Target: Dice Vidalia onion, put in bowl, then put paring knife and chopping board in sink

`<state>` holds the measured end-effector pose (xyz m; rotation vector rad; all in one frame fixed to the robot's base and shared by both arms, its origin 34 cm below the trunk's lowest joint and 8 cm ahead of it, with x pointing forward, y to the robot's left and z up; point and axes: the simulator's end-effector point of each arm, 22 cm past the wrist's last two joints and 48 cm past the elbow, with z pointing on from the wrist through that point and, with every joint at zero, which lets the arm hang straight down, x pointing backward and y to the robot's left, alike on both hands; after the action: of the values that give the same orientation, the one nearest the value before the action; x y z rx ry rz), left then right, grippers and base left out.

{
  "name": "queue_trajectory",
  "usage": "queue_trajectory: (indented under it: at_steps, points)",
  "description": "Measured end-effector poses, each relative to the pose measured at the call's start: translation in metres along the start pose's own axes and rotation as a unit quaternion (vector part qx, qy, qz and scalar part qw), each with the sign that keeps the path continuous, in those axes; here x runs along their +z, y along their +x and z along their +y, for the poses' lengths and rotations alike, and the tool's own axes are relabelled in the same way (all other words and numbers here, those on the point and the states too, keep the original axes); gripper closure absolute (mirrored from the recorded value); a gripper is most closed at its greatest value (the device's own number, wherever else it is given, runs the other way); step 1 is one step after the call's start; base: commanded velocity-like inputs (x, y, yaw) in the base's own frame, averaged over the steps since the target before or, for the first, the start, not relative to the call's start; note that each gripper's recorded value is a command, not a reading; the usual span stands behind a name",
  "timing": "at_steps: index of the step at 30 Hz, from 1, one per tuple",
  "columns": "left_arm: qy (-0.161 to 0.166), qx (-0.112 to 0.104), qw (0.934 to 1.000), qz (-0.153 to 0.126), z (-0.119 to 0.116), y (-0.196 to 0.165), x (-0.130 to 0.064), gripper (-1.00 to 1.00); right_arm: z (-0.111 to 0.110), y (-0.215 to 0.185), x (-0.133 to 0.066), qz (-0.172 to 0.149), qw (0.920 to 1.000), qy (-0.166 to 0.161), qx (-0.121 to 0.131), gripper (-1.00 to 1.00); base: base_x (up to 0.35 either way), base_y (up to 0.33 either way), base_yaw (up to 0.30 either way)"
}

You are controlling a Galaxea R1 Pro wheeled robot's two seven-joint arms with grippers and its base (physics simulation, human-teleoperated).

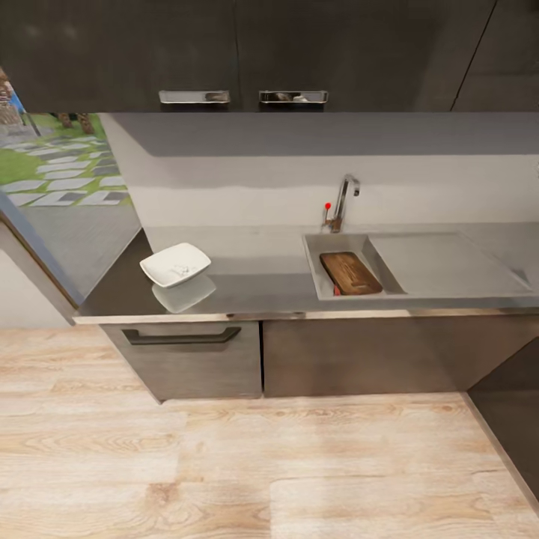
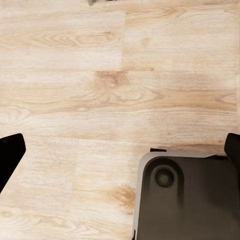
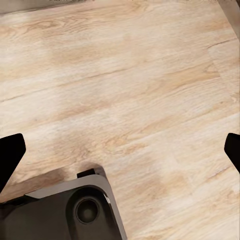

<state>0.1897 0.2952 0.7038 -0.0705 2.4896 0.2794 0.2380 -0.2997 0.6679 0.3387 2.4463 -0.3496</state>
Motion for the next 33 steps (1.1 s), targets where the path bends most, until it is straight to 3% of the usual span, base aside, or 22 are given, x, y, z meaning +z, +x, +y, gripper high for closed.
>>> queue_trajectory:
  at_steps: [33]
  points:
    - [0.000, -0.006, 0.9997, -0.026, -0.001, -0.015, 0.006, -1.00, 0.006, -0.018, 0.004, -0.024, 0.9996, -0.005, 0.009, -1.00, 0.000, 0.000, 0.000]
